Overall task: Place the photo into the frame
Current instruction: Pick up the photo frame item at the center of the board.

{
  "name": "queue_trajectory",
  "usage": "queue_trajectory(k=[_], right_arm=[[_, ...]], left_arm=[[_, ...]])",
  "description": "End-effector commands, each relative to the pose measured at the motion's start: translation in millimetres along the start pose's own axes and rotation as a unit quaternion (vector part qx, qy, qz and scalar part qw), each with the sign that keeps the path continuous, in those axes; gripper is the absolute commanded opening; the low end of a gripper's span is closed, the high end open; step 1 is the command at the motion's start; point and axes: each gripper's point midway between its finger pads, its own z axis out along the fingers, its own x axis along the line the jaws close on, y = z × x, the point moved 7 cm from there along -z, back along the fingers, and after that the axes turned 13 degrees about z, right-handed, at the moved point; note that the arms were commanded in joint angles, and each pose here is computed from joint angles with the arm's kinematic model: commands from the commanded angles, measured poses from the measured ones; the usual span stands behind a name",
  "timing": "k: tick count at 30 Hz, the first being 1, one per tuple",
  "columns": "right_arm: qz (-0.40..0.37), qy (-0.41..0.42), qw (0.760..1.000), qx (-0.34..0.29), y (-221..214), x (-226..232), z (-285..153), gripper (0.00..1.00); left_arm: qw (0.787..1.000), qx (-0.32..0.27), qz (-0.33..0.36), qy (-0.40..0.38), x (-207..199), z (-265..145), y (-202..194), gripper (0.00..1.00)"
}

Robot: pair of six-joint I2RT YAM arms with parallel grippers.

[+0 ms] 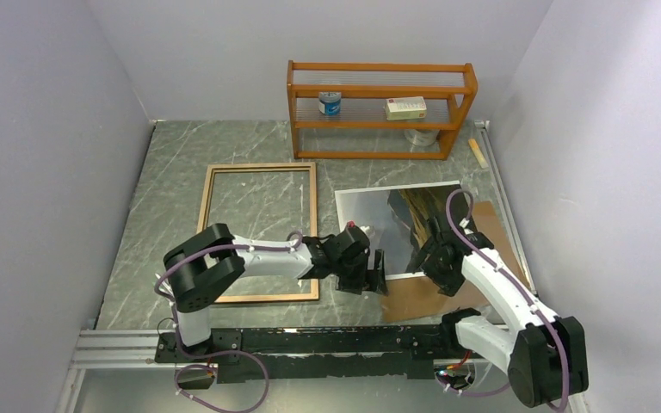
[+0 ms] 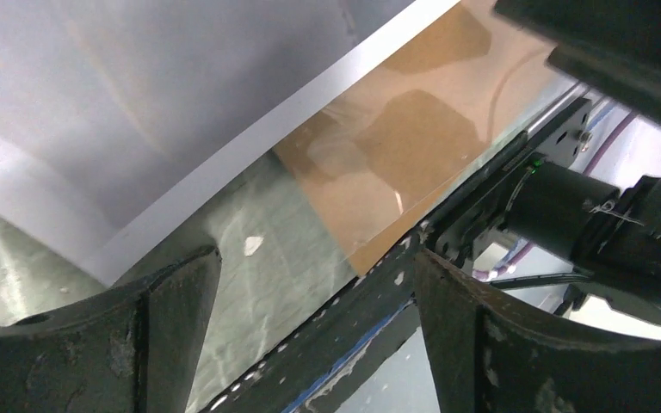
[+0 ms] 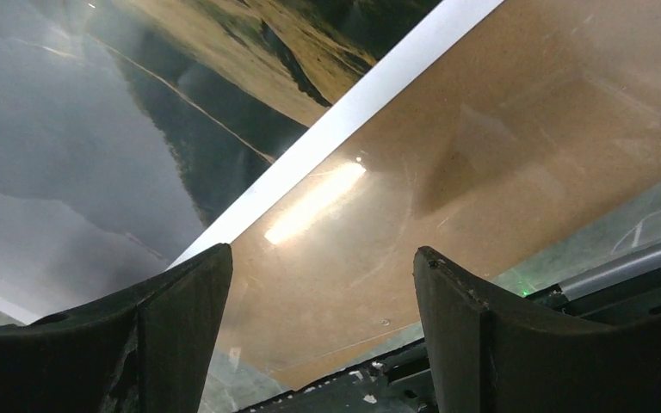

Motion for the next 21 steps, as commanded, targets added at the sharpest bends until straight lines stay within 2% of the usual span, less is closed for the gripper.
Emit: queue_trajectory(k=[1,8,15,21], right_arm=[[0.012,0.008,1.000,0.022,-5,2,9,0.80],[0.016,-0.002,0.998,0.065,-16,-3,26,0.78],[0.016,-0.021,0.995,0.095,-21,-4,40,0.78],[0.013,-0.026,0.994,0.105,-23,-8,42,0.77]], left_arm=[[0.998,-0.053,-0.023,0.014,-11,12,6,0.87],[0.993,-0.063,-0.097,0.002,-4,20,-16,0.83],[0.984,-0.069,-0.160,-0.029,21,22,-46,0.81],[0.975,-0.090,-0.160,-0.128,17,33,-50,0.76]])
